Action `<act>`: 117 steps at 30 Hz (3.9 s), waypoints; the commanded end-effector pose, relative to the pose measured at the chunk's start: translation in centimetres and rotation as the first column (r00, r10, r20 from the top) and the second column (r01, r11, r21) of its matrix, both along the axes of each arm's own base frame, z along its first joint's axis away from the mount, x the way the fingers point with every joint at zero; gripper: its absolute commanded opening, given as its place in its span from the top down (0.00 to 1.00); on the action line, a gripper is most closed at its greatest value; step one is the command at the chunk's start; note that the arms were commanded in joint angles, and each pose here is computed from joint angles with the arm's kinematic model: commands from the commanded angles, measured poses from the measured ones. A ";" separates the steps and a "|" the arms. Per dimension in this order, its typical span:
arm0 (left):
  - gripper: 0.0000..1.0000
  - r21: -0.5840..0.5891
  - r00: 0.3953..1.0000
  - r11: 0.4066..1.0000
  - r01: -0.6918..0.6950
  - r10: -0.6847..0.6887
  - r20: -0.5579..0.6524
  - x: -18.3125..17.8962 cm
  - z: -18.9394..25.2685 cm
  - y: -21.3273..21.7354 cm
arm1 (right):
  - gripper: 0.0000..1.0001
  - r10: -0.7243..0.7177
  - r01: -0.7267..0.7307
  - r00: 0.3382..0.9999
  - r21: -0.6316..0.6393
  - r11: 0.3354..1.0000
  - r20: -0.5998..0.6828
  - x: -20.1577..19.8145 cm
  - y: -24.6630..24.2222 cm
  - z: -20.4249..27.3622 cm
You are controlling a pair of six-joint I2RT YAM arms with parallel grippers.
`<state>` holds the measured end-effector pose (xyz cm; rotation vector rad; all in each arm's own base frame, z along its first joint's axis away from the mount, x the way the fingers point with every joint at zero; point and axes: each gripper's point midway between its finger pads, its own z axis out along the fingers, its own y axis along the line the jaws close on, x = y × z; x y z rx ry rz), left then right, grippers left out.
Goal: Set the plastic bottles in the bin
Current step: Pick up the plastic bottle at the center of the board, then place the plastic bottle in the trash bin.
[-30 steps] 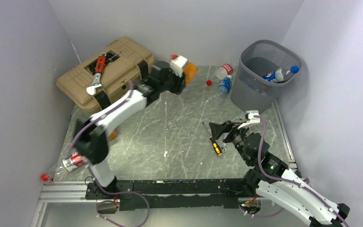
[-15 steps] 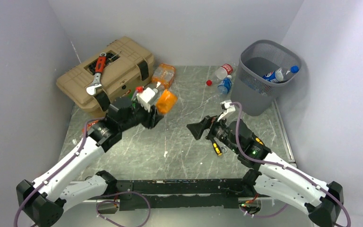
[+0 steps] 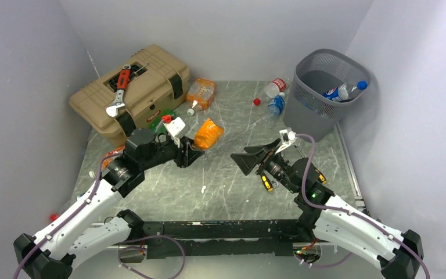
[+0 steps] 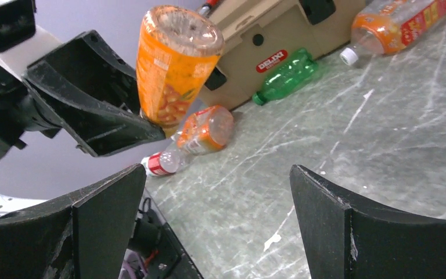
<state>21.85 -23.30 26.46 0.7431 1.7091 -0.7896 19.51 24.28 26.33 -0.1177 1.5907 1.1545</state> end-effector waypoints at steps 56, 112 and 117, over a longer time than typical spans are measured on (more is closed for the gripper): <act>1.00 -0.012 0.928 0.944 0.330 -0.322 0.185 -6.3 2.2 -2.8 | 0.61 0.455 -0.457 0.889 -0.024 0.889 -0.053 -3.0 8.3 7.3; 1.00 0.448 0.637 0.793 0.413 -0.603 0.480 -9.1 -5.5 -2.7 | 0.00 0.424 -0.605 0.787 -0.429 0.670 -0.448 -5.9 4.2 2.7; 1.00 0.493 0.618 0.785 0.375 -0.608 0.498 -8.7 -6.1 -2.4 | 0.01 0.486 -0.717 0.679 -0.354 0.600 -0.551 -8.4 4.2 0.0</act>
